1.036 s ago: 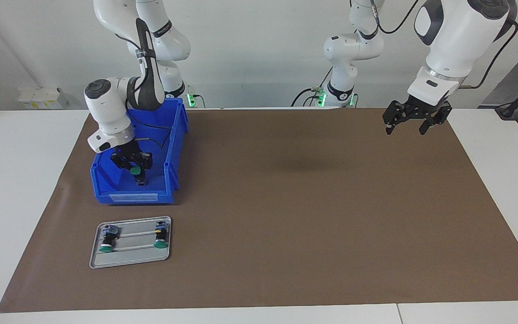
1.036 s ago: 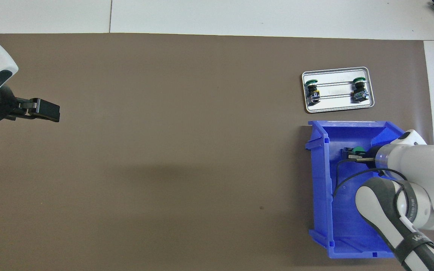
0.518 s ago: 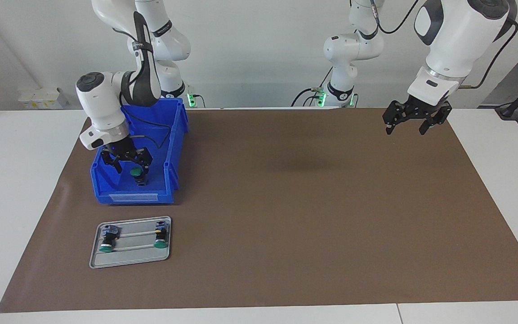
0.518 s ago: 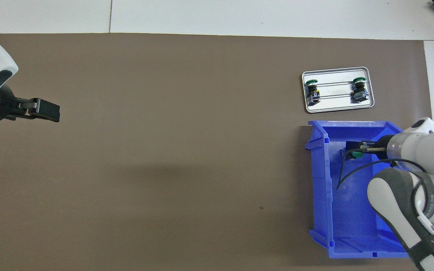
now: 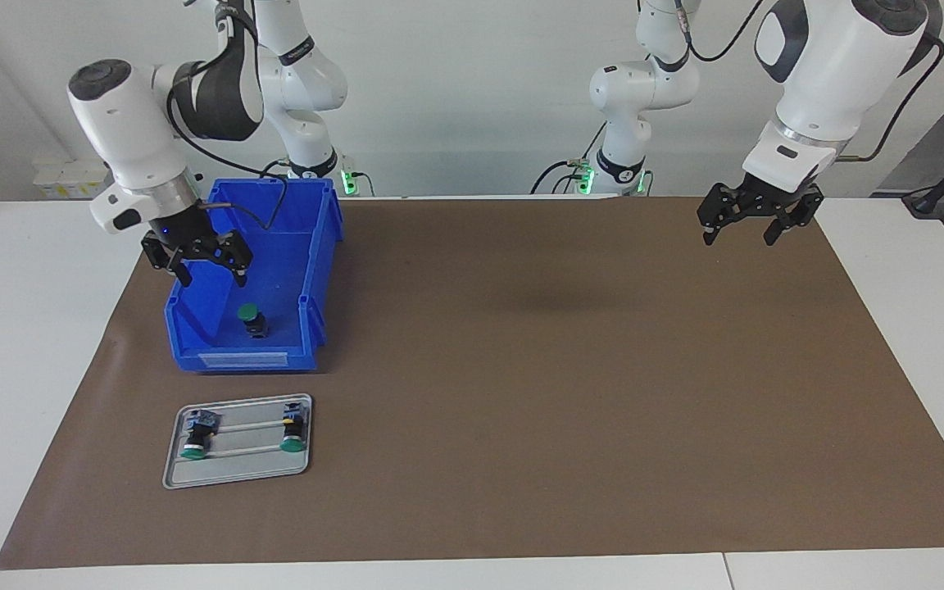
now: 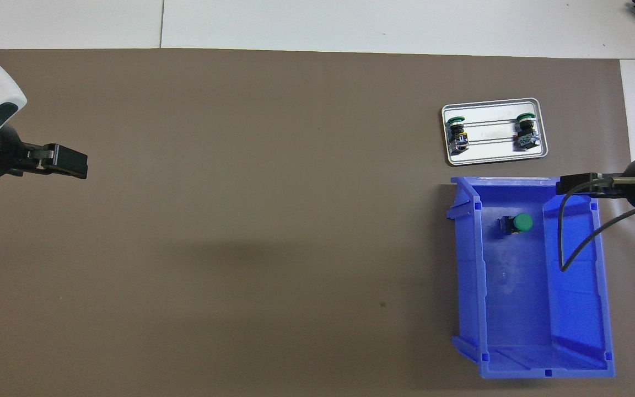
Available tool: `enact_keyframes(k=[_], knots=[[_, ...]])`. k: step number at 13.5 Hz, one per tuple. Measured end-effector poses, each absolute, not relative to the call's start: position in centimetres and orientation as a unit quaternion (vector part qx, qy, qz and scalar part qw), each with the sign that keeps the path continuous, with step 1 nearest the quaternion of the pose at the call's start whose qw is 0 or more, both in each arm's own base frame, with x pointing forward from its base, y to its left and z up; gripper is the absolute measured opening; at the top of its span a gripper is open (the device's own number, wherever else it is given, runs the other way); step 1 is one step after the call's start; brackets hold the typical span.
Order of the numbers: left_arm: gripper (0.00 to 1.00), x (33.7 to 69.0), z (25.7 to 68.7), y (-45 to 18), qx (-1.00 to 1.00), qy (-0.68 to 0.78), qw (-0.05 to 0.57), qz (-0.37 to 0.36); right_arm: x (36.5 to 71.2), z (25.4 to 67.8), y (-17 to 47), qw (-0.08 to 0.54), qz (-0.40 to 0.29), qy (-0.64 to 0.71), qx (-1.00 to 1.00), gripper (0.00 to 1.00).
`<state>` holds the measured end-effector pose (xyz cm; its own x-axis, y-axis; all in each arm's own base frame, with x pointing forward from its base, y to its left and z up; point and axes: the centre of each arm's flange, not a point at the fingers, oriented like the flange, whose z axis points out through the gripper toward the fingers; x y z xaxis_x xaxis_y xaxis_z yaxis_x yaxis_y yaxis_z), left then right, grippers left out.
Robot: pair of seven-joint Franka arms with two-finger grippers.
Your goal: Place and press button with both arms
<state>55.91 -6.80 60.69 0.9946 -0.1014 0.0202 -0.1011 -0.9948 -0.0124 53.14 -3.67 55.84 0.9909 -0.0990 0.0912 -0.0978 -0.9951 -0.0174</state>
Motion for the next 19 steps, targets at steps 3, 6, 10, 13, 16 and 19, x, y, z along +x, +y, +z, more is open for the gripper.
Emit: enact_keyframes(k=[3, 6, 10, 13, 16, 19], knots=[[1.00, 55.9, 60.7, -6.8, -0.999, 0.051, 0.006, -0.010, 52.9, 58.1, 0.5, -0.011, -0.032, 0.074, -0.997, 1.00], [1.00, 55.9, 60.7, -6.8, -0.999, 0.051, 0.006, -0.010, 52.5, 58.7, 7.1, -0.024, -0.043, 0.079, -0.996, 1.00], [1.00, 55.9, 60.7, -6.8, -0.999, 0.051, 0.006, -0.010, 51.9, 65.4, 6.9, -0.021, -0.056, 0.092, -0.994, 1.00], [1.00, 55.9, 60.7, -6.8, -0.999, 0.051, 0.006, -0.010, 52.1, 69.2, 4.7, -0.021, -0.048, 0.097, -0.994, 1.00], [1.00, 55.9, 60.7, -6.8, -0.999, 0.051, 0.006, -0.010, 53.8, 67.8, 1.3, -0.026, -0.022, 0.044, -0.998, 1.00], [1.00, 55.9, 60.7, -6.8, -0.999, 0.051, 0.006, -0.010, 54.6, 65.6, 1.2, -0.028, 0.000, 0.020, -0.999, 1.00]])
